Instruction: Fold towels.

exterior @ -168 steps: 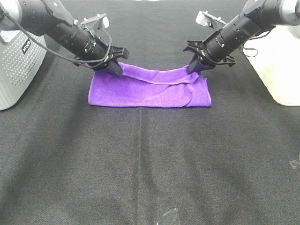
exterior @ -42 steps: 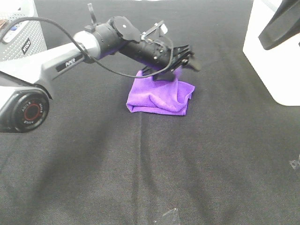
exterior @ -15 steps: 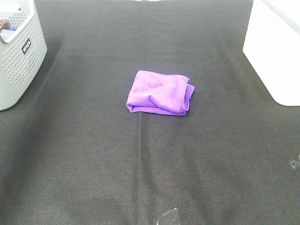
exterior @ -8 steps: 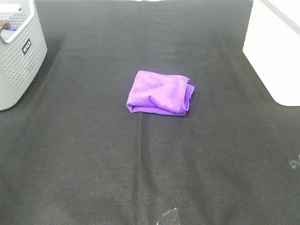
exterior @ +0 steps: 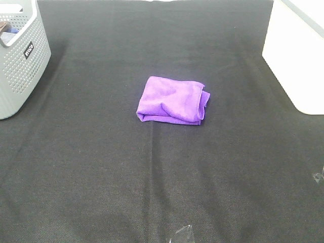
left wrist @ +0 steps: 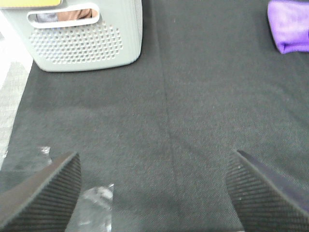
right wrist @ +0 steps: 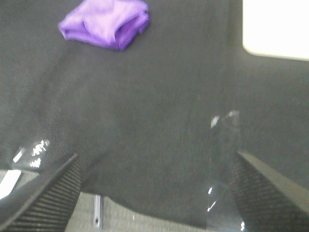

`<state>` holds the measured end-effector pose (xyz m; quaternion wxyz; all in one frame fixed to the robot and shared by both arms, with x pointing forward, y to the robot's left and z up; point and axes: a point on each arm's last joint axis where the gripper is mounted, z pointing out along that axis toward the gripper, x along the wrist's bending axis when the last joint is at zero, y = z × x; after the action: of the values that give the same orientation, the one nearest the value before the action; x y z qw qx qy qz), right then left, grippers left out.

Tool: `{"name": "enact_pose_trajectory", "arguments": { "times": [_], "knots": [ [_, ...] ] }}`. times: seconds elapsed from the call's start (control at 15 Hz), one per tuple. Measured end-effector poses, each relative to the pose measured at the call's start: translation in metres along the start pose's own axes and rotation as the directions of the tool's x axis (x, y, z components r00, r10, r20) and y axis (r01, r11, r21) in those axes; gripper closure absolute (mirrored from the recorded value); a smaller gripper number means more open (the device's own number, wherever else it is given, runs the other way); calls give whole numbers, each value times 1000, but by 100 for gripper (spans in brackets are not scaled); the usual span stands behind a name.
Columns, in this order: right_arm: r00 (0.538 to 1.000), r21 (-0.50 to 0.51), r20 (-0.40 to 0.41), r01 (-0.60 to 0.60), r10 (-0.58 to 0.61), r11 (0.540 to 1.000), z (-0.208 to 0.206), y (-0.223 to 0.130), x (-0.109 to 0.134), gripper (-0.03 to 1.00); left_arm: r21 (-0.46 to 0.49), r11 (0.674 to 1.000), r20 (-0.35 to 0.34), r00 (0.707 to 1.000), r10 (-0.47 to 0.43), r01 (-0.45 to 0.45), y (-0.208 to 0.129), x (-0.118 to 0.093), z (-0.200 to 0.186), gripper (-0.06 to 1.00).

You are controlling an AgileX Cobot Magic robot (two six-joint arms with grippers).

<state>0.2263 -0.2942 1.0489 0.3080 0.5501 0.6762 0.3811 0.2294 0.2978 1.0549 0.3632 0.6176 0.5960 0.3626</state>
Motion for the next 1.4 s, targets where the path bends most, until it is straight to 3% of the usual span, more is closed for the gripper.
{"name": "enact_pose_trajectory", "arguments": {
  "times": [1.4],
  "knots": [
    [1000,20,-5,9,-9,1000,14,-7,0,17,-21,999,-25,999,-45,44,1,-2,1,18]
  ]
}}
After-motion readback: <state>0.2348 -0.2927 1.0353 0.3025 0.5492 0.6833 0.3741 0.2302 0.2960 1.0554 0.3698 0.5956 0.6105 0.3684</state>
